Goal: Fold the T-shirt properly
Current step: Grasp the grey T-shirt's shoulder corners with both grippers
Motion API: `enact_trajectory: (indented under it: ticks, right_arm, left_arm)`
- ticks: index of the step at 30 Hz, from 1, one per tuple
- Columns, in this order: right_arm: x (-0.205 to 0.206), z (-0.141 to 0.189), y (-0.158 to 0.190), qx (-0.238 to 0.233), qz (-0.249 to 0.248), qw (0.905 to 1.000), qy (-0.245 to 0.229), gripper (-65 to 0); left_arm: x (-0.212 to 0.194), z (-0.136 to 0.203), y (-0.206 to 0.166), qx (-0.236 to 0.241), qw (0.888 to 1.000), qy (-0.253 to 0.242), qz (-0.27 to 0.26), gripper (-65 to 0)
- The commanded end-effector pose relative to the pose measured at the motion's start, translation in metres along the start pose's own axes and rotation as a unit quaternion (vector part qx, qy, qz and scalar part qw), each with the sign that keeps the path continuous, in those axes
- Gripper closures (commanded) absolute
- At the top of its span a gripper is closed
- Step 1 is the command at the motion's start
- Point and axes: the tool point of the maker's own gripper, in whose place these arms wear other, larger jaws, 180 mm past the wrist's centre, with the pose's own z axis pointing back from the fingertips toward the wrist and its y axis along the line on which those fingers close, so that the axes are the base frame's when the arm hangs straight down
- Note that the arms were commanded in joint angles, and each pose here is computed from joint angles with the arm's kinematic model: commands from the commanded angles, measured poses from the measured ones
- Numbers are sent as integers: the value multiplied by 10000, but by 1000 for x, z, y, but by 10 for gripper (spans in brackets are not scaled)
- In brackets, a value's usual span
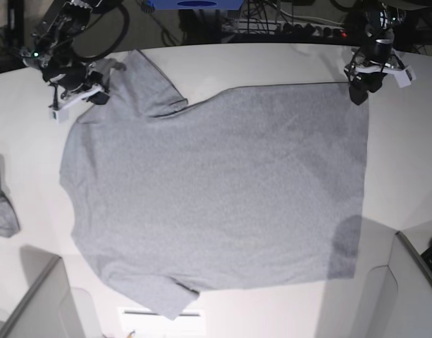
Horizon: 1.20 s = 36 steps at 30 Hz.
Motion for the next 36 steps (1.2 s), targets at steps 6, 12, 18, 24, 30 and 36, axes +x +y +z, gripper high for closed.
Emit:
enact_trajectory:
  ticks: [6, 12, 18, 24, 30, 36]
  right_arm:
    - [-11, 1, -10, -232, 35, 9994, 267, 0]
    - [-10, 2, -12, -254, 8, 9994, 227, 0]
    - [-4, 2, -13, -273, 10, 9996, 63, 0]
    - [-4, 2, -13, -273, 10, 9996, 48, 0]
    - [-5, 4, -14, -291, 12, 9996, 69, 0]
    - [-1, 30, -18, -537, 233, 9981, -190, 0]
  left_arm:
    - [-13, -10, -17, -200, 9990, 386, 121, -127]
    - [-10, -11, -17, -206, 9990, 374, 98, 0]
    - [1, -9, -8, -89, 9997, 216, 119, 0]
    - [11, -6, -1, 12, 9999, 79, 133, 0]
    - [8, -5, 0, 23, 9998, 124, 127, 0]
    - [-1, 7, 10, 146, 9995, 279, 70, 0]
